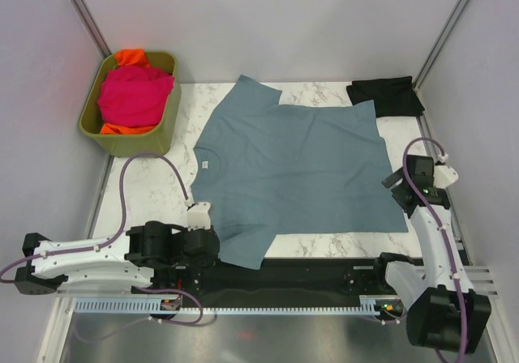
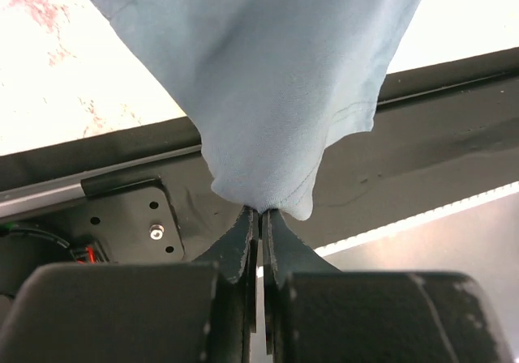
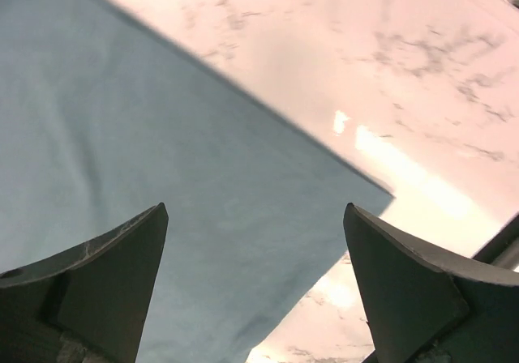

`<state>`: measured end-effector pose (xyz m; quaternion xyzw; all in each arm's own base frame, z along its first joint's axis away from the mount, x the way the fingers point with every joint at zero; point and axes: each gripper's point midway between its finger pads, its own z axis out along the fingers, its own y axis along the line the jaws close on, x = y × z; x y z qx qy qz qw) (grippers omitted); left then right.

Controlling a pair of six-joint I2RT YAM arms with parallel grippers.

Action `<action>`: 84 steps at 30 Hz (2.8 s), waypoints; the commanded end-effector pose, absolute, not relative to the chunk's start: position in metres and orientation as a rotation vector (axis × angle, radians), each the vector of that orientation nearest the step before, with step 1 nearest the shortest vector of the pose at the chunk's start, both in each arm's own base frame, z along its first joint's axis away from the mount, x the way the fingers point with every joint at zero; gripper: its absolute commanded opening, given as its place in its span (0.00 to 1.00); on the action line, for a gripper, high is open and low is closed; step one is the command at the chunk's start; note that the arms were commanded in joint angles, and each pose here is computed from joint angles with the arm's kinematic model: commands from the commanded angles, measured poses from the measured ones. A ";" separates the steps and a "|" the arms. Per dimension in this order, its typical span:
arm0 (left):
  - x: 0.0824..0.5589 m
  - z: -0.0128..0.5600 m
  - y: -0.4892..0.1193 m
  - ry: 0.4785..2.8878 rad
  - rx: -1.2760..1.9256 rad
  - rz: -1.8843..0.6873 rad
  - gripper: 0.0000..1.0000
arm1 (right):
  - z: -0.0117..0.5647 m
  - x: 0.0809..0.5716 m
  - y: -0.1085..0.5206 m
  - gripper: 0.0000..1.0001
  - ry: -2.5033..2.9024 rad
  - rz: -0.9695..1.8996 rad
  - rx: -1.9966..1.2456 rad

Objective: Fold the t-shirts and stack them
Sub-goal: Flatten the tshirt out, then fold the tshirt

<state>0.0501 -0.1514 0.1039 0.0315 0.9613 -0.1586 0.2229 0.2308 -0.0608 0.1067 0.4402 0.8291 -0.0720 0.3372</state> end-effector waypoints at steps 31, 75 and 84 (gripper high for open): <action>0.056 0.110 -0.171 2.591 0.248 -0.495 0.02 | 0.021 0.170 -0.097 0.33 1.857 -0.158 1.712; 0.243 0.228 -0.171 2.393 0.234 -0.172 0.02 | 0.112 0.301 -0.084 0.00 2.028 0.255 1.250; 0.295 0.226 -0.160 2.405 0.193 -0.126 0.02 | 0.101 0.332 -0.077 0.00 2.086 0.241 1.213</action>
